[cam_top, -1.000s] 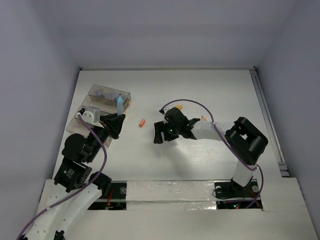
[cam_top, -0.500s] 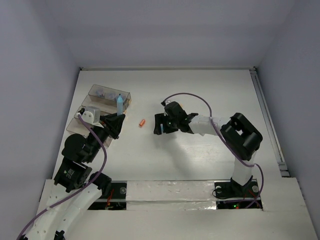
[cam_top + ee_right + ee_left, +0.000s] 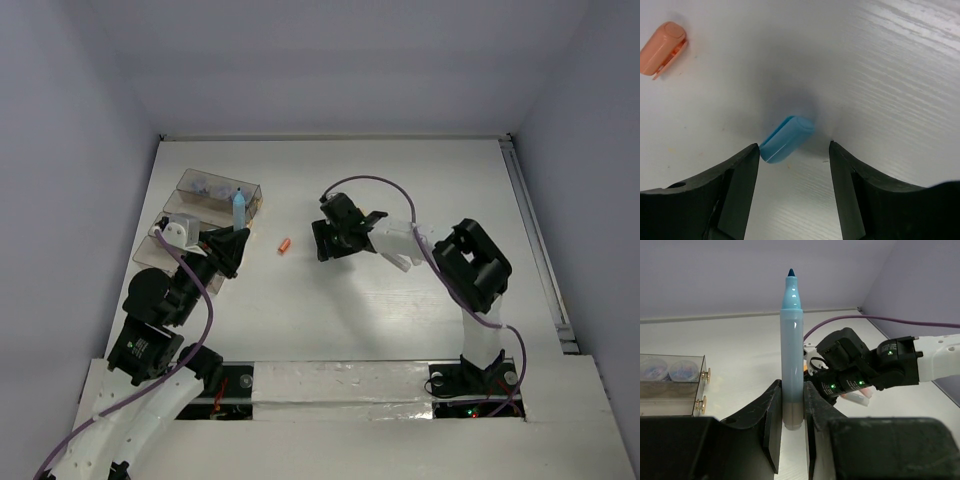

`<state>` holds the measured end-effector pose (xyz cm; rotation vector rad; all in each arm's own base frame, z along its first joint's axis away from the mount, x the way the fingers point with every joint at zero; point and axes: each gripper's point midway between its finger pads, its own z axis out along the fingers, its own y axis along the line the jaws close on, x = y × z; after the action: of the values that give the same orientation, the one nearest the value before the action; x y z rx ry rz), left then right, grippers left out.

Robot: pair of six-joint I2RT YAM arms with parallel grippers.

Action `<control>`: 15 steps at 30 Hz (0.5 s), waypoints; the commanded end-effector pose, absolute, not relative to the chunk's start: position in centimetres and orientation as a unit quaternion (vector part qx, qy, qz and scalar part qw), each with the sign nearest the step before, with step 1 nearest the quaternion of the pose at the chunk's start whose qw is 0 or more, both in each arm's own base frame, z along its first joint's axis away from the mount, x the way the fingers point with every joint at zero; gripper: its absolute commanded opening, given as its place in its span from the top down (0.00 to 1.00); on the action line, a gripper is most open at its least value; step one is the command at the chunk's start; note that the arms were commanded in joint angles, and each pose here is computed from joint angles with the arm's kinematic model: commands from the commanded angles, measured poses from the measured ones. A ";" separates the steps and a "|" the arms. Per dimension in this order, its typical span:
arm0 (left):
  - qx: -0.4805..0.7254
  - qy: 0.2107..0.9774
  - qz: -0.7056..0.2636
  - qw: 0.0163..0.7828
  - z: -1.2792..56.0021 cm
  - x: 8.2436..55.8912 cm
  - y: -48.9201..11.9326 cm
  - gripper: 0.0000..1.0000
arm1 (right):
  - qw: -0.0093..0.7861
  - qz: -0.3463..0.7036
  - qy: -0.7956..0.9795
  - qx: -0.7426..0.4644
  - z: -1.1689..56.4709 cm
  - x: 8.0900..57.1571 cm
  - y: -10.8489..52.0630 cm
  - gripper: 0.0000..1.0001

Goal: Sort the stationery into containers
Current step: Close the pen cap on the pen.

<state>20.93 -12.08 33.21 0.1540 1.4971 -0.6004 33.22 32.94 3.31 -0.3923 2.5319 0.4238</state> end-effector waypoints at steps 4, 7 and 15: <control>0.066 0.658 -0.270 0.700 33.9 21.0 -12.0 1.00 | 0.249 0.082 0.944 -0.202 3.1 32.6 33.5 0.30; 0.065 0.660 -0.270 0.698 33.9 21.1 -12.0 1.00 | 0.253 0.063 0.945 -0.198 3.0 33.4 33.5 0.29; 0.066 0.658 -0.271 0.699 33.9 21.0 -12.0 1.00 | 0.259 -0.005 0.948 -0.185 3.2 33.9 32.0 0.31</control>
<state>20.93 -12.08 33.11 0.1545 1.5013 -0.5995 33.88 33.46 2.84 -0.5168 2.5625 0.1140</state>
